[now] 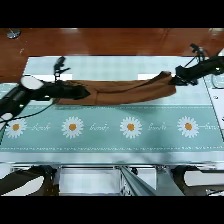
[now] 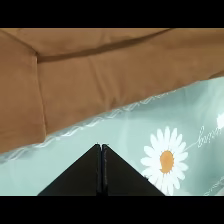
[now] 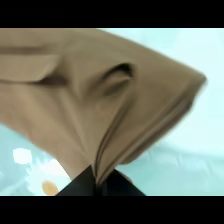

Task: Fold the shirts.

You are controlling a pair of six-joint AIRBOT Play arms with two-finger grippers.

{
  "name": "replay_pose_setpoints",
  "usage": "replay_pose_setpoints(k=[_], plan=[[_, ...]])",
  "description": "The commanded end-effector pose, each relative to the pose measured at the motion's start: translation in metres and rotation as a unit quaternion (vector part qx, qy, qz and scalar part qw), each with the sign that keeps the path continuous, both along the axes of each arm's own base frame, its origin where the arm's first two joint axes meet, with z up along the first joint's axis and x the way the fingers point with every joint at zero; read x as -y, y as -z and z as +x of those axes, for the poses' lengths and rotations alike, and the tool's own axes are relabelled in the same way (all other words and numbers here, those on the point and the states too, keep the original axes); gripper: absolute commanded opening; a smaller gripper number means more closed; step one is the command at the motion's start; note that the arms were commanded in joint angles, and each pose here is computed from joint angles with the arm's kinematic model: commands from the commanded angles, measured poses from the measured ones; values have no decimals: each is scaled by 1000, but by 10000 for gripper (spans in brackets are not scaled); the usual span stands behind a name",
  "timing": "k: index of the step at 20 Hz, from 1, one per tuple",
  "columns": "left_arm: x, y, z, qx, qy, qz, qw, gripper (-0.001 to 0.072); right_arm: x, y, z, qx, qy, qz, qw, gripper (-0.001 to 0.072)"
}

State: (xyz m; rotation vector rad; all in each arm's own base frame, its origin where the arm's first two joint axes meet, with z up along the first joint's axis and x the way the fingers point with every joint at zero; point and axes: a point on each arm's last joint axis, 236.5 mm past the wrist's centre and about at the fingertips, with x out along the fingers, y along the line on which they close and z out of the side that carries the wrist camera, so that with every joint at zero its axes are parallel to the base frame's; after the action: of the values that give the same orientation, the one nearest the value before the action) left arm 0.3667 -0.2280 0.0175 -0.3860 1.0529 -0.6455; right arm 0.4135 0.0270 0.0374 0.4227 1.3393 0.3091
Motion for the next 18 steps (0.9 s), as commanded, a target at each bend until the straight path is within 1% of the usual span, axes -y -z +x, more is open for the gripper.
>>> replay_pose_setpoints(k=[1, 3, 6, 8, 11, 12, 15, 17, 18], plan=[[67, -9, -5, 54, 38, 15, 998, 21, 20, -40, -55, 46, 22, -80, 995, 28], [110, -2, -18, 46, 69, 8, 997, 21, 21, -58, -89, 71, 38, -101, 992, 28], [168, 15, -16, 27, 88, -1, 996, 21, 12, -76, -125, 103, 51, -103, 988, 28], [205, 28, -15, 5, 102, -8, 995, 20, 5, -82, -141, 109, 50, -95, 988, 28], [259, 46, -25, -19, 119, -20, 993, 21, -2, -89, -145, 118, 47, -85, 988, 28], [276, 56, -38, -39, 129, -22, 991, 21, -6, -92, -144, 122, 47, -73, 989, 28], [315, 85, -102, -99, 213, -4, 972, 21, -21, -103, -135, 145, 48, -37, 988, 28], [330, 89, -139, -114, 269, 4, 956, 22, -20, -103, -133, 148, 51, -38, 987, 28], [333, 84, -141, -111, 279, 3, 954, 22, -20, -103, -133, 148, 51, -38, 987, 28]])
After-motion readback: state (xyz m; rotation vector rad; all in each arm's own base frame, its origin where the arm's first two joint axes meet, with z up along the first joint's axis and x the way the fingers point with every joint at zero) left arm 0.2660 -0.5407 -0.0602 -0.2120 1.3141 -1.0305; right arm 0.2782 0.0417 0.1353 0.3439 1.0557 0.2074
